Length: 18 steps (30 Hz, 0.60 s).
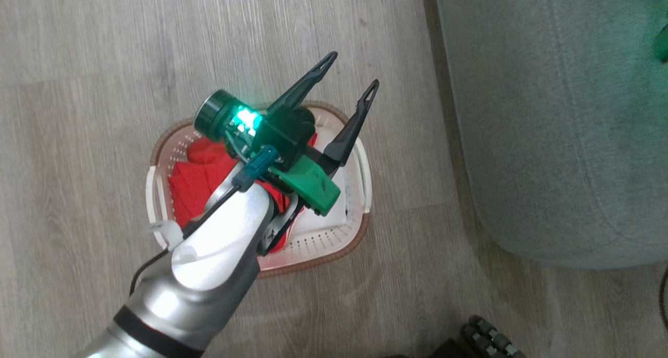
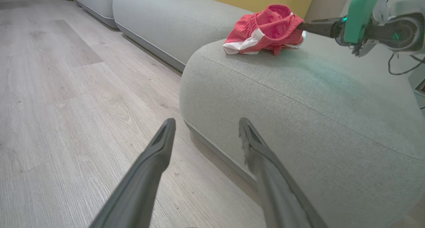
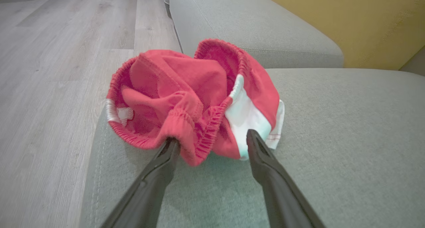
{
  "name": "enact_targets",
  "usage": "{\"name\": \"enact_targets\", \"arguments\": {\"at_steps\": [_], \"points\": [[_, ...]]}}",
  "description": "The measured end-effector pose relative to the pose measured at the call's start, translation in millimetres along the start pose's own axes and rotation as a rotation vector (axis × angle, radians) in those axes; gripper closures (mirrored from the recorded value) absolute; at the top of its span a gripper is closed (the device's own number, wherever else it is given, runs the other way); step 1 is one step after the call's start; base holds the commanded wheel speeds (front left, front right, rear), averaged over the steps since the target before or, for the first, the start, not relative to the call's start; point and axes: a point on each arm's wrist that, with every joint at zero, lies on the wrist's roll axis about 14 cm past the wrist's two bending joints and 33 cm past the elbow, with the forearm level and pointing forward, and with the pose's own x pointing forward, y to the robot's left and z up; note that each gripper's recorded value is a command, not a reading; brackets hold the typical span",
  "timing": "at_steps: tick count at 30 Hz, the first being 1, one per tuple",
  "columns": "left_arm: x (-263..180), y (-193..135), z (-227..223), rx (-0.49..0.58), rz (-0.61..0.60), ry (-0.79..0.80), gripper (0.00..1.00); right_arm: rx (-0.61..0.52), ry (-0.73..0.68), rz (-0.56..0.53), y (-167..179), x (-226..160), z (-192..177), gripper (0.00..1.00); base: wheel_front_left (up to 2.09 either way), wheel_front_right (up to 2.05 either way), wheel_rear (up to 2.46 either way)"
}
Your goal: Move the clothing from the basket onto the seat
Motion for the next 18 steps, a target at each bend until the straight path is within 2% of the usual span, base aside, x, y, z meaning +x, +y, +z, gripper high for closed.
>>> {"name": "enact_targets", "arguments": {"at_steps": [9,18], "points": [[-15.5,-8.1,18.1,-0.004,0.03,-0.016,0.0,0.016,-0.023,0.049,2.3,-41.7,1.7,0.0,0.0,0.0,0.0],[-43.2,-15.3,43.8,-0.003,0.1,-0.045,0.0,0.024,-0.196,0.112,6.6,-74.1,69.8,0.0,0.0,0.0,0.0]]}}
